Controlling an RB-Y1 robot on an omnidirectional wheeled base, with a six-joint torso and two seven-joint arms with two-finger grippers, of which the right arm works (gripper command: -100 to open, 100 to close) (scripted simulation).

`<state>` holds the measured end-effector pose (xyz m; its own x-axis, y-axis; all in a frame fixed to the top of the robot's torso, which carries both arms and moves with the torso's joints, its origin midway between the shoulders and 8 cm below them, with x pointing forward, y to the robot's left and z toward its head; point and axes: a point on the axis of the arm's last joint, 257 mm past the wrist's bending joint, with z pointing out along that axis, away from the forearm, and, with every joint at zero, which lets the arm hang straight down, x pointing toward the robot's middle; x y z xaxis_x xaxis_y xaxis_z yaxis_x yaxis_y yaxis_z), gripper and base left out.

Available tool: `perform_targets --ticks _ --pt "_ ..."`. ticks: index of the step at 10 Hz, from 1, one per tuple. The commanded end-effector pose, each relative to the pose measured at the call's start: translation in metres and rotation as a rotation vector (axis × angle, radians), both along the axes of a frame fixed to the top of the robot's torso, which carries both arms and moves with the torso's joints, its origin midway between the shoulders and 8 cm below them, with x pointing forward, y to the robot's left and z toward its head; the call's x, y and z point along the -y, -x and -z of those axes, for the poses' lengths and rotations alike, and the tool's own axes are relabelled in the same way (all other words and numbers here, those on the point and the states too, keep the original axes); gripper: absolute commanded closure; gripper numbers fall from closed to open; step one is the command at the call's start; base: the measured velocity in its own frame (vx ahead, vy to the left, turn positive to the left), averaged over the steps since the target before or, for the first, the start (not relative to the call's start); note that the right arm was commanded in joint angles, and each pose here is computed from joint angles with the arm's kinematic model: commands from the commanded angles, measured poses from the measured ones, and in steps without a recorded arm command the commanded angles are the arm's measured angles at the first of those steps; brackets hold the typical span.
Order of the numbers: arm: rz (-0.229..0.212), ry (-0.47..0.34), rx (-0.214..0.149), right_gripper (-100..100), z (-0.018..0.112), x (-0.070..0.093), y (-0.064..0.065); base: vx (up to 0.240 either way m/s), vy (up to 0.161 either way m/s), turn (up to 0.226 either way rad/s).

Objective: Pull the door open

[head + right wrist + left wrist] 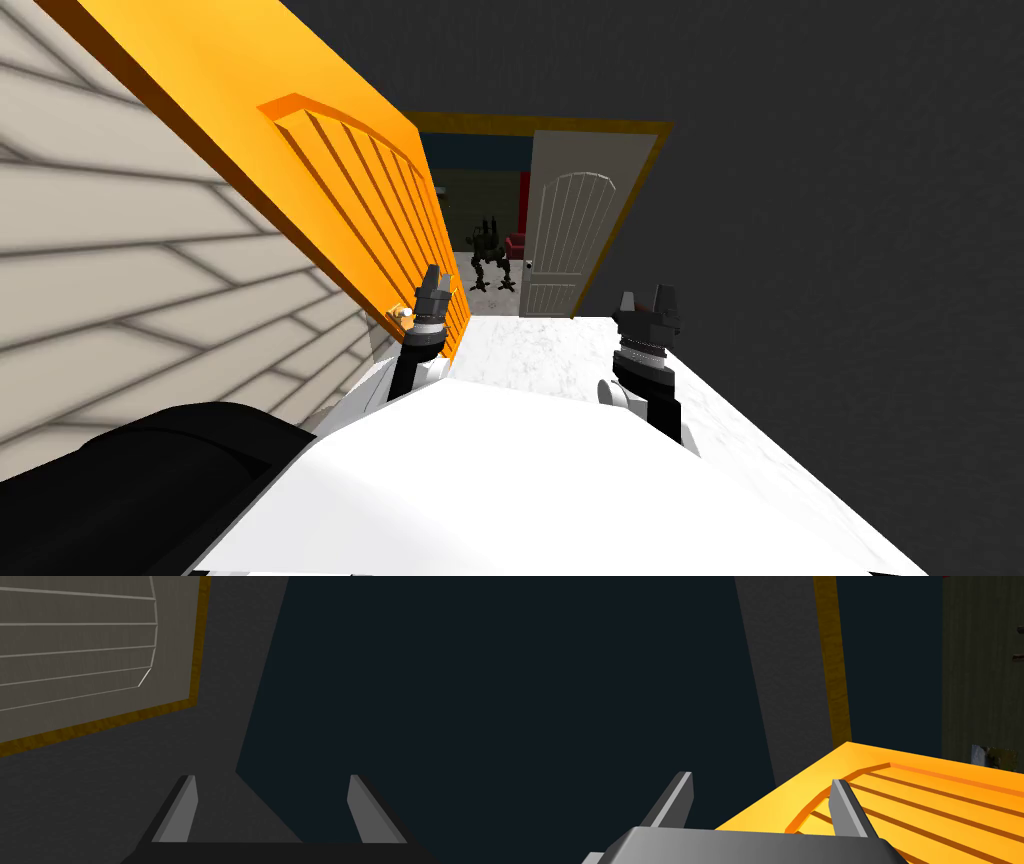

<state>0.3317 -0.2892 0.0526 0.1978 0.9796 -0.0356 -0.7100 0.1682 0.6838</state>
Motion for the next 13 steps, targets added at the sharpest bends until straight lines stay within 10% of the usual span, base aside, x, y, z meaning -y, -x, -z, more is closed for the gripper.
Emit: perform_targets --ticks 1,13 --pt "-0.027 -0.009 -0.013 -100 0.007 -0.005 -0.009 0.051 0.033 -0.036" --pt "-0.24 -0.071 -0.134 -100 0.069 -0.061 -0.078 0.137 0.037 -0.078"
